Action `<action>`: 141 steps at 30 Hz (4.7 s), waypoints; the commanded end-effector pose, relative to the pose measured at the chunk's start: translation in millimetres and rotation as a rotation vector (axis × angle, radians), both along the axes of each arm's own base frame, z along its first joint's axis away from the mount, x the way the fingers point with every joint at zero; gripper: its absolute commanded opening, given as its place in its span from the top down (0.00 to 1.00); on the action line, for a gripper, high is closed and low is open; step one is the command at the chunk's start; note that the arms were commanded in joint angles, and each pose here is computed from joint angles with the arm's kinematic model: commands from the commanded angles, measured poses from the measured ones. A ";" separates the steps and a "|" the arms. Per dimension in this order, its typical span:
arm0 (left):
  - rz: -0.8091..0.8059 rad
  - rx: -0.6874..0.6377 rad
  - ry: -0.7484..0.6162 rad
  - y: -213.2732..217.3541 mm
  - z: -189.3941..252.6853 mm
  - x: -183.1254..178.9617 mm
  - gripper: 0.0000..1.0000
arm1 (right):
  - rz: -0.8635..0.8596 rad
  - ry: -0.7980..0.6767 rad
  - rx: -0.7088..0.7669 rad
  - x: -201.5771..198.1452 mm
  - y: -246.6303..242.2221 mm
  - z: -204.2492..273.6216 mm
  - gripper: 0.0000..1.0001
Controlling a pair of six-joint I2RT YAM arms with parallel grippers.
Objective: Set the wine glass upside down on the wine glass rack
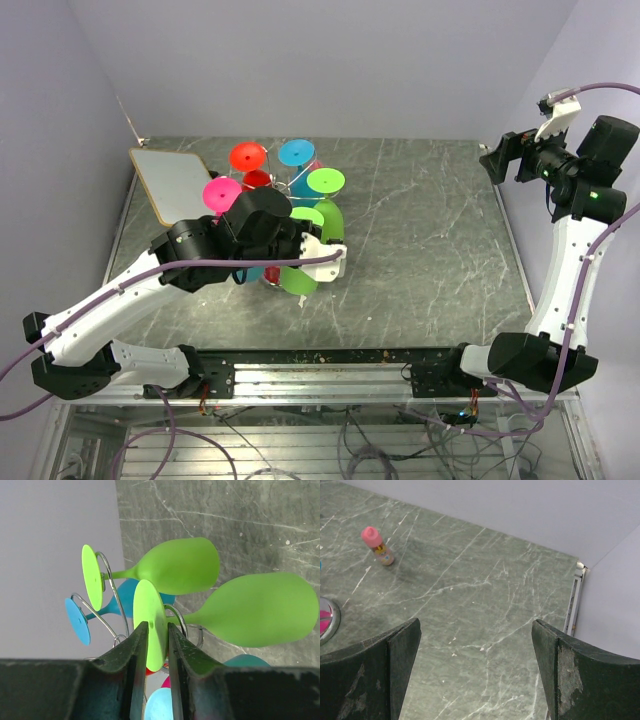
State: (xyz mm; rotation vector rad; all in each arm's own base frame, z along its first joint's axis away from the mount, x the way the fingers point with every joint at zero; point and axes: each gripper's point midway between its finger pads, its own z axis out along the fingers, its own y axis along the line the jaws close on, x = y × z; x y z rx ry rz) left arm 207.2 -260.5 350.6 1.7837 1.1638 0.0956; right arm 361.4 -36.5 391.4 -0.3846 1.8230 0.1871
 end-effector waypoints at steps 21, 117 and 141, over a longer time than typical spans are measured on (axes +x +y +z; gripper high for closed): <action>-0.012 -0.090 0.034 8.2 29.7 -13.0 0.44 | 0.007 -0.002 0.007 -3.0 4.2 4.3 0.08; 1.261 -1.054 -0.206 305.7 72.2 30.4 0.01 | -0.234 -0.127 -0.225 -83.5 24.7 -24.9 0.00; 1.121 -1.092 -0.077 282.6 89.0 23.5 0.01 | -0.328 -0.155 -0.170 -87.0 11.2 -15.6 0.00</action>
